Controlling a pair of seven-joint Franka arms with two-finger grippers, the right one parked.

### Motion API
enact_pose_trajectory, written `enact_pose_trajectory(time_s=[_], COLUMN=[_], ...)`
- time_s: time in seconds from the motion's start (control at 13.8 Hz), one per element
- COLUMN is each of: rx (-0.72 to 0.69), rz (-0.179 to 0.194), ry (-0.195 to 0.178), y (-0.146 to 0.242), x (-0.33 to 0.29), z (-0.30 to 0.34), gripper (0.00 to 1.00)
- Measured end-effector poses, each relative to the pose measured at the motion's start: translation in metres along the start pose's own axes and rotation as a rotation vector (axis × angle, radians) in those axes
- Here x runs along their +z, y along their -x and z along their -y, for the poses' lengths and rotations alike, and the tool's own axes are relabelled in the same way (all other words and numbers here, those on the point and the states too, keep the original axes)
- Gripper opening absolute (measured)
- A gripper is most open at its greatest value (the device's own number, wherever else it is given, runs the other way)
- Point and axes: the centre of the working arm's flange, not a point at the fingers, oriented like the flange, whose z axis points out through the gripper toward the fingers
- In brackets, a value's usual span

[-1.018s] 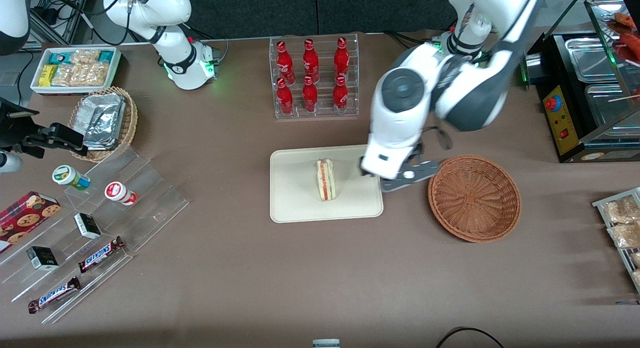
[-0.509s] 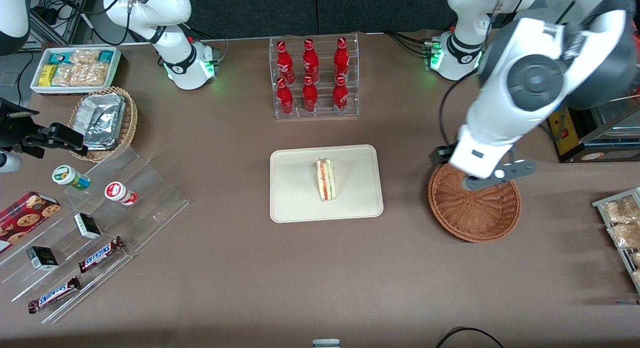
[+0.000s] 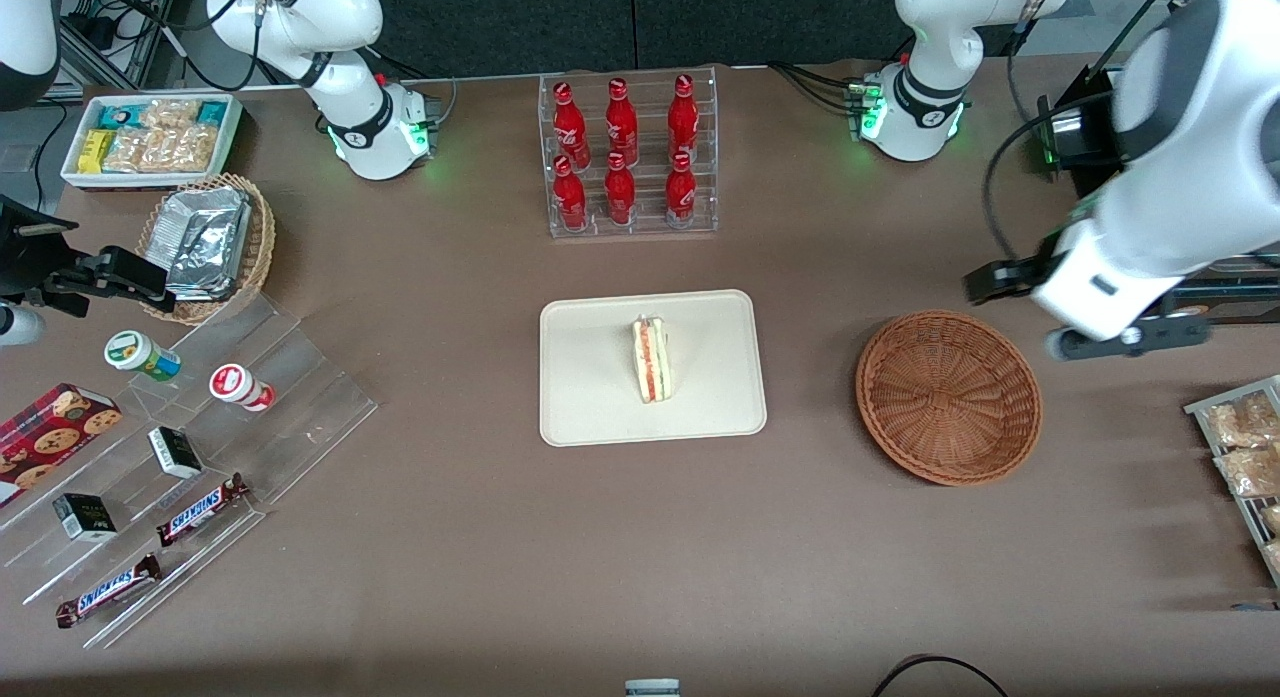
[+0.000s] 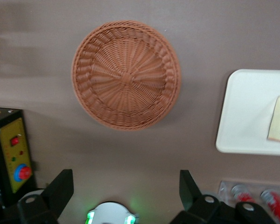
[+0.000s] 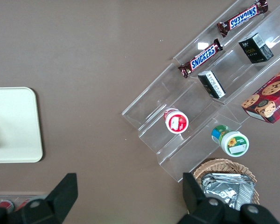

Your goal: Place sandwich from basket to tray

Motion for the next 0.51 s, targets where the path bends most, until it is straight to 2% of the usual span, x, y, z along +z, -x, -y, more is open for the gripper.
enact_pose_trajectory(time_s=[0.22,0.51], rx=[0.064,0.113], rz=[-0.008,-0.011], ry=[0.005,0.007], y=[0.013,0.033], x=[-0.012,-0.015], z=[0.052,0.073], gripper=[1.00,1.00])
